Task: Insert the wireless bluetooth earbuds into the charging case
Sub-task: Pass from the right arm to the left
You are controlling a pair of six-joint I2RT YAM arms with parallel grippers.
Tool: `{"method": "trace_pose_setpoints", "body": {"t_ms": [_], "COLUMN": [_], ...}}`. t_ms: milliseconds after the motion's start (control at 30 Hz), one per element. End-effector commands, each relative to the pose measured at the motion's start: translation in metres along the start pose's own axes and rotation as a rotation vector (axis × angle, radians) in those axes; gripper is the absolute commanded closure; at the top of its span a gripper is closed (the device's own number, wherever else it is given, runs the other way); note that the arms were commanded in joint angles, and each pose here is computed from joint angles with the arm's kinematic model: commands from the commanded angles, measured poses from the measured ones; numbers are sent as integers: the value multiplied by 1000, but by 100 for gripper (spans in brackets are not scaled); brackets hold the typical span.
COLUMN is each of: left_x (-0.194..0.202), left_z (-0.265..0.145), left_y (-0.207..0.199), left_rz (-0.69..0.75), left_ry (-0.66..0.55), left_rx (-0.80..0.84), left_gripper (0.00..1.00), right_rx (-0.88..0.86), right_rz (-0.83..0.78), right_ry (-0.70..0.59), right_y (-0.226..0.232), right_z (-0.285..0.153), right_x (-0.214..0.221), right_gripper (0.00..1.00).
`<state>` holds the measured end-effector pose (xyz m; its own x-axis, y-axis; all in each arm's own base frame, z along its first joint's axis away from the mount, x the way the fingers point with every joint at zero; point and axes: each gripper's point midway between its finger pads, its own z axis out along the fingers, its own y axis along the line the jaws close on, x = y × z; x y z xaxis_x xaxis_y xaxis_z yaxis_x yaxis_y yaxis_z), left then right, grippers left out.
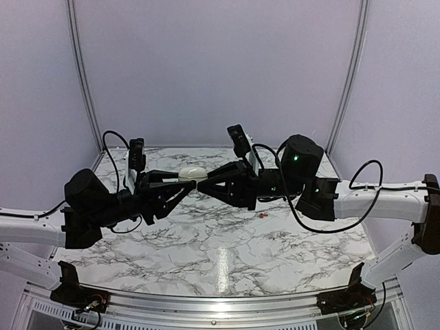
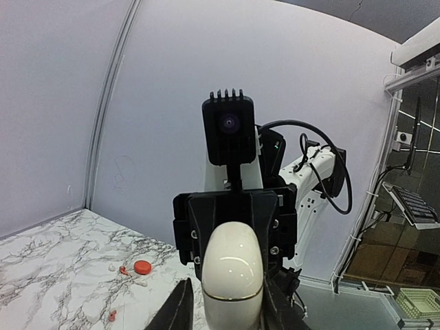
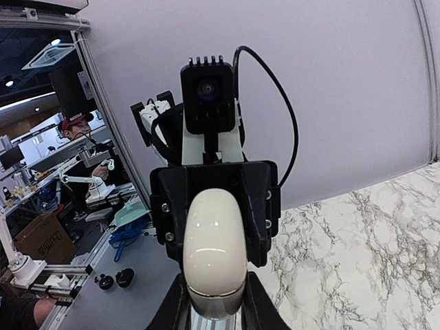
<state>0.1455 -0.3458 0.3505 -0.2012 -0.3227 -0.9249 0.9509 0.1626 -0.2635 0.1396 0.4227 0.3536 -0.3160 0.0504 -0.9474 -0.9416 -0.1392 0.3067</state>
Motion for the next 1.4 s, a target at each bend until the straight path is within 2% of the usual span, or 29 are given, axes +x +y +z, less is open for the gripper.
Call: {"method": "trace_pose_setpoints", "body": {"t_ms": [0,167,267,367,467,900,967,1200,1367], "left_x": [-14,-13,-14,-14,-12,-9,-9,-14,-15], "left_z": [5,6,6,5,4,8,8,4,2], "left_y": [-6,-6,-6,-6,-6,-6,-6,-6,-7], "left_rz": [18,17,20,24,24,15,18,25,32], "left_ry": [-37,-34,-34,-34,-29,-16,-18,-32,-36], "left_rx": [23,24,25,23,22,31,30,22,23], "left_gripper": [66,64,68,77,80,60,60,74,81], "right_rx": [-2,3,2,6,8,9,6,6,4], "right_rz": [-32,-34,-34,-39,-42,-43,-42,-39,-38], "right_ry": [-21,-22,-21,-26,-30,-40,-40,-34,-31], "right_y": [7,6,7,7,7,8,8,7,7], "right_z": [1,0,0,-1,-2,-3,-2,-2,-2], "right_x": [-11,-11,-11,-12,-13,-15,-15,-13,-12], "right_gripper": [92,92,92,91,91,92,92,91,91]}}
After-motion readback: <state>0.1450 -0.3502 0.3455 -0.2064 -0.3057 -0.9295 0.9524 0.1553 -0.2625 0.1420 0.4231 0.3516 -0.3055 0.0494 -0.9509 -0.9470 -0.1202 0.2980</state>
